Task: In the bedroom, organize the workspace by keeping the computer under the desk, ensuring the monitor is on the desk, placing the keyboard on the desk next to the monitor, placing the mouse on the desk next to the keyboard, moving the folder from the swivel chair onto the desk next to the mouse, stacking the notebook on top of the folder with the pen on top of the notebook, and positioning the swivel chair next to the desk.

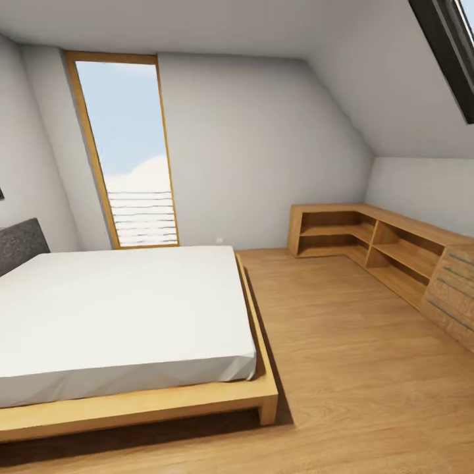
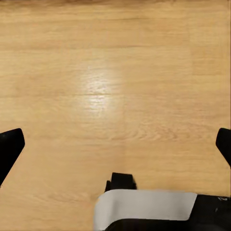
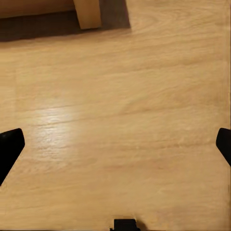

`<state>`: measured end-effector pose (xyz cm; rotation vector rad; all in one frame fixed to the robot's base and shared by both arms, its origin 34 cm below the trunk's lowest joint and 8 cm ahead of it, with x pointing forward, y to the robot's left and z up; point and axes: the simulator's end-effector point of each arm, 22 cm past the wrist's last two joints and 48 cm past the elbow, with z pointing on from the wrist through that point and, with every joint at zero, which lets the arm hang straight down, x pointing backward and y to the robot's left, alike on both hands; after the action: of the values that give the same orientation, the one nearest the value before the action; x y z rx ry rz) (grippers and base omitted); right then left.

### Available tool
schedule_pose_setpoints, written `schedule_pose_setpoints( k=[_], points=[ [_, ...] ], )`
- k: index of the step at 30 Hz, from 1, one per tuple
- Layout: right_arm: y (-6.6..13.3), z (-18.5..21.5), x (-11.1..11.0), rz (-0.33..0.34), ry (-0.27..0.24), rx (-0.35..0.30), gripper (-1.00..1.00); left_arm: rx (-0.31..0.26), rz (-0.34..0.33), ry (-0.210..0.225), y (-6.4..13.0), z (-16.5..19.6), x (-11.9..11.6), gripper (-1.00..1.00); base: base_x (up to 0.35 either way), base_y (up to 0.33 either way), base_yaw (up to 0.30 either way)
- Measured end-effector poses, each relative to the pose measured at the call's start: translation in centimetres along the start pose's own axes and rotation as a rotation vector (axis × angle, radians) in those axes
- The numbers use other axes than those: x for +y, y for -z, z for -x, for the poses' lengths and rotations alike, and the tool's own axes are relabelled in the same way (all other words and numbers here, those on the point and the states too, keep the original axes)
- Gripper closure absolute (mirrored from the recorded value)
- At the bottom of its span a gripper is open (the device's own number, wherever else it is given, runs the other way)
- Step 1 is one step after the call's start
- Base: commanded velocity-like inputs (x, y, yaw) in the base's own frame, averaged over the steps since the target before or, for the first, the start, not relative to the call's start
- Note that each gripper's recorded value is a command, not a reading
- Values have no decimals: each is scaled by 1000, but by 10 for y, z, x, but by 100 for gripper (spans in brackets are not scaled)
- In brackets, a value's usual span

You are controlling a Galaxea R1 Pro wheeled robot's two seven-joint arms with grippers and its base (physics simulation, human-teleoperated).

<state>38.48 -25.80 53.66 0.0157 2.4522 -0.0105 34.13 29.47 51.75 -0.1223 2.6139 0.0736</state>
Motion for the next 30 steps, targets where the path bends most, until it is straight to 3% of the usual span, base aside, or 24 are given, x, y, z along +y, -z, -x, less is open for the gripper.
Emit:
schedule_pose_setpoints(
  k=[4, 5, 9, 12, 15, 16, 20, 30],
  points=[
    [-14, 40, -9, -13, 0, -57, -100, -74, 10, 94, -5, 39, 2, -100, 0, 0, -268],
    [-17, 46, -11, -17, -3, -67, -100, -104, 14, 148, -7, 57, 3, -100, 0, 0, -268],
    [-22, 64, -17, -33, -28, -92, -100, -149, 20, 261, -11, 87, 5, -100, 0, 0, -269],
    [-24, 70, -24, -53, -67, -103, -100, -145, 25, 324, -14, 89, 6, -100, 0, 0, -270],
    [-24, 71, -31, -76, -121, -105, -100, -112, 33, 357, -15, 74, 6, -100, 0, 0, -272],
    [-22, 65, -37, -101, -184, -106, -100, -78, 42, 380, -16, 59, 6, -100, 0, 0, -273],
    [-16, 56, -42, -128, -218, -136, -100, -61, 47, 391, -16, 51, 5, -100, 0, 0, -274],
    [-11, 49, -50, -153, -233, -160, -100, -53, 51, 393, -16, 46, 8, -100, 0, 0, -274]
  ],
)
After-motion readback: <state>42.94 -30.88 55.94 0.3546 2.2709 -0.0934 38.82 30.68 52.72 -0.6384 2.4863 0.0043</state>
